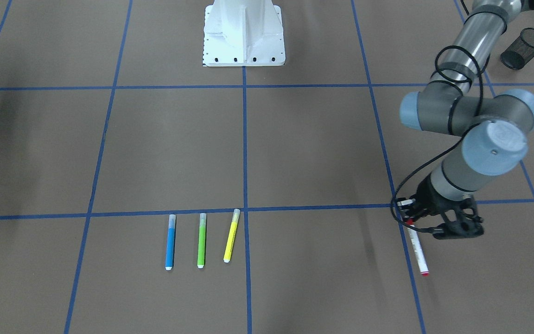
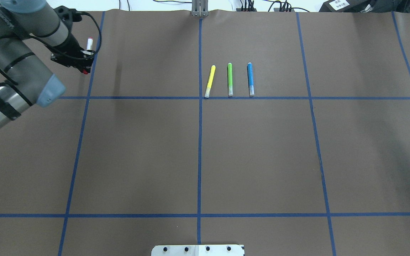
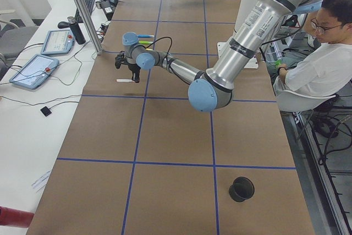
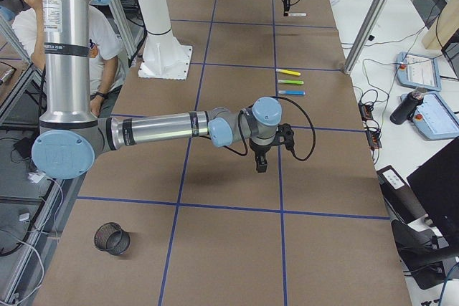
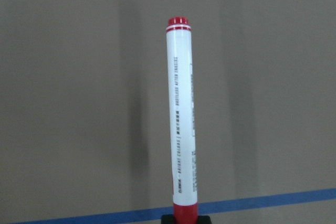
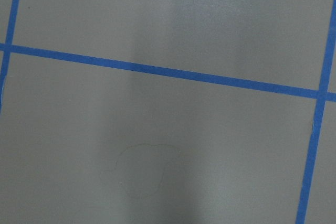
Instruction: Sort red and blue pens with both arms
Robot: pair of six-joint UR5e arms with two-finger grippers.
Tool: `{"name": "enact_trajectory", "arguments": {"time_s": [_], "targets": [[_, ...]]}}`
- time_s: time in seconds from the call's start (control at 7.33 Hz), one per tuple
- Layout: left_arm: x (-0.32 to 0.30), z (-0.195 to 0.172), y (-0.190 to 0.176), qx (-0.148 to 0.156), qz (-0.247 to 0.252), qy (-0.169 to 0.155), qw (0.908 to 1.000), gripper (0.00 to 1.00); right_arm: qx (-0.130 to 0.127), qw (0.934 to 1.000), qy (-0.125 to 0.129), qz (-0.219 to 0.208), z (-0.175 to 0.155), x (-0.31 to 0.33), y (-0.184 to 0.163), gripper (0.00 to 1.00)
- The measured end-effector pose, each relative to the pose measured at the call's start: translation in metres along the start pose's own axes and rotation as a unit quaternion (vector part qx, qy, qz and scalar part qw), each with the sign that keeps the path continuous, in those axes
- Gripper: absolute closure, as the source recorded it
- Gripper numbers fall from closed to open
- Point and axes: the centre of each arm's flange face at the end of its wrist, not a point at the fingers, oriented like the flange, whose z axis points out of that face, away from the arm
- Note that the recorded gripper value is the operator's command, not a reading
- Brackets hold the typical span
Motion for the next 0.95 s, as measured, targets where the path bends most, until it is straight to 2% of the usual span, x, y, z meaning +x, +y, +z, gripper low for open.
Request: {"name": "enact_trajectory", "arguments": {"time_s": [0.27, 0.55, 0.68, 0.95], "targets": [[-0.114, -0.011, -0.008, 0.004, 0.005, -0.037, 0.9993, 1.0, -0.003, 1.0, 0.0, -0.002, 0.003, -0.002, 0.0, 0.0], [-0.223, -0.025, 0.002, -0.005, -0.009, -0.071, 0.9974, 1.0, -0.005, 1.0, 0.0, -0.005, 0.005, -0.004, 0.0, 0.0], [-0.271, -0.03, 0.012, -0.02, -0.017, -0.095, 0.9951, 1.0, -0.006, 1.0, 0.002, -0.006, 0.007, -0.005, 0.0, 0.0], [-0.357, -0.033, 0.039, -0.06, 0.0, -0.132, 0.9894, 1.0, -0.008, 0.9999, 0.01, -0.008, 0.011, -0.006, 0.0, 0.0]]}}
